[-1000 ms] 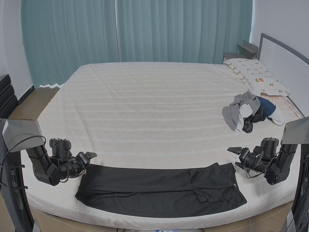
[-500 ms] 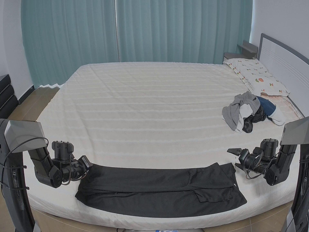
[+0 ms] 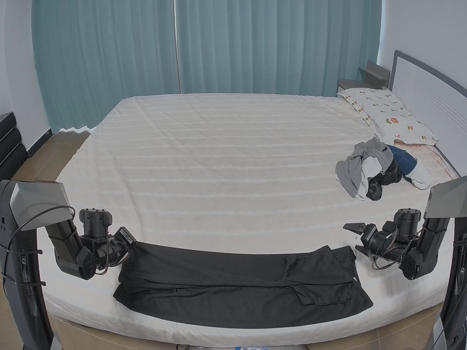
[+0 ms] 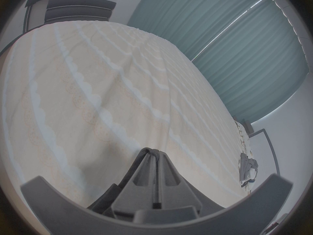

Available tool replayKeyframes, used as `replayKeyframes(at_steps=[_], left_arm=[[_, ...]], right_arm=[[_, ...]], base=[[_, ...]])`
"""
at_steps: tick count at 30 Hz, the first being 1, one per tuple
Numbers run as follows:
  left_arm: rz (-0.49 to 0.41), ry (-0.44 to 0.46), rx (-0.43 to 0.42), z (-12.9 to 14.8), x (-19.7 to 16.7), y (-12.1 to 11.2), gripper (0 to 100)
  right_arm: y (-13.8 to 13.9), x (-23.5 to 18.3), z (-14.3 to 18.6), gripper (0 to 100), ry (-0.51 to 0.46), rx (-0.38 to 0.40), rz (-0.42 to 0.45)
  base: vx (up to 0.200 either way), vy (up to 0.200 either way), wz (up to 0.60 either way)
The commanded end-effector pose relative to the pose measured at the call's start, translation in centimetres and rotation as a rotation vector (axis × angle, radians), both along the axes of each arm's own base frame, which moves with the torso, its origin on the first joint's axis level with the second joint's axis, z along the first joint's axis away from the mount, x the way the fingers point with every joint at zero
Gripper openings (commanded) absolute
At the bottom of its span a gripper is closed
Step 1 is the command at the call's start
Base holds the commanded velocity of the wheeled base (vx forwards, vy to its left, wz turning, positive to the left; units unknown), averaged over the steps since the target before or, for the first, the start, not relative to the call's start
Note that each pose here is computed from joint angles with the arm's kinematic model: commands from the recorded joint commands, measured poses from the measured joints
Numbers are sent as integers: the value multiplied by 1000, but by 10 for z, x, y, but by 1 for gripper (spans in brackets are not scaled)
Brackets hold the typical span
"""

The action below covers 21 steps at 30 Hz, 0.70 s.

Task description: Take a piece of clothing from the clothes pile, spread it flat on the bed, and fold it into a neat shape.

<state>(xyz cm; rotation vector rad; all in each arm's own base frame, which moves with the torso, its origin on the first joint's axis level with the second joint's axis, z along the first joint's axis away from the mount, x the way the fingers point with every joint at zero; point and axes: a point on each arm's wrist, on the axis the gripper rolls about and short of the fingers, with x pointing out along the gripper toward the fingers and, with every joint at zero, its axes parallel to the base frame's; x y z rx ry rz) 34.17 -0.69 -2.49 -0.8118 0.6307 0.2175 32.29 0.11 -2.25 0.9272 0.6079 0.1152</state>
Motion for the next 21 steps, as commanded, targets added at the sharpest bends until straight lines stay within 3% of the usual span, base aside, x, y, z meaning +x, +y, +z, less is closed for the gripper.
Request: replayKeyframes(at_steps=[1,9,16,21], left_arm=[[-1,0,0,-1,1,-1,0],[-1,5,3,-2,1,-1,0],[-2,-5,2,-3,1,-1,0],[-4,-23,4,-5,0,-1,0]], right_arm=[[1,0,0,100,-1,-2,4],[5,-6,-1,100,15,-20,14],[9,-28,8,100,11,-124,80],[10,-32,4,100,26,-152,105]], base=[[0,0,0],[0,0,0],[0,0,0],[0,0,0]])
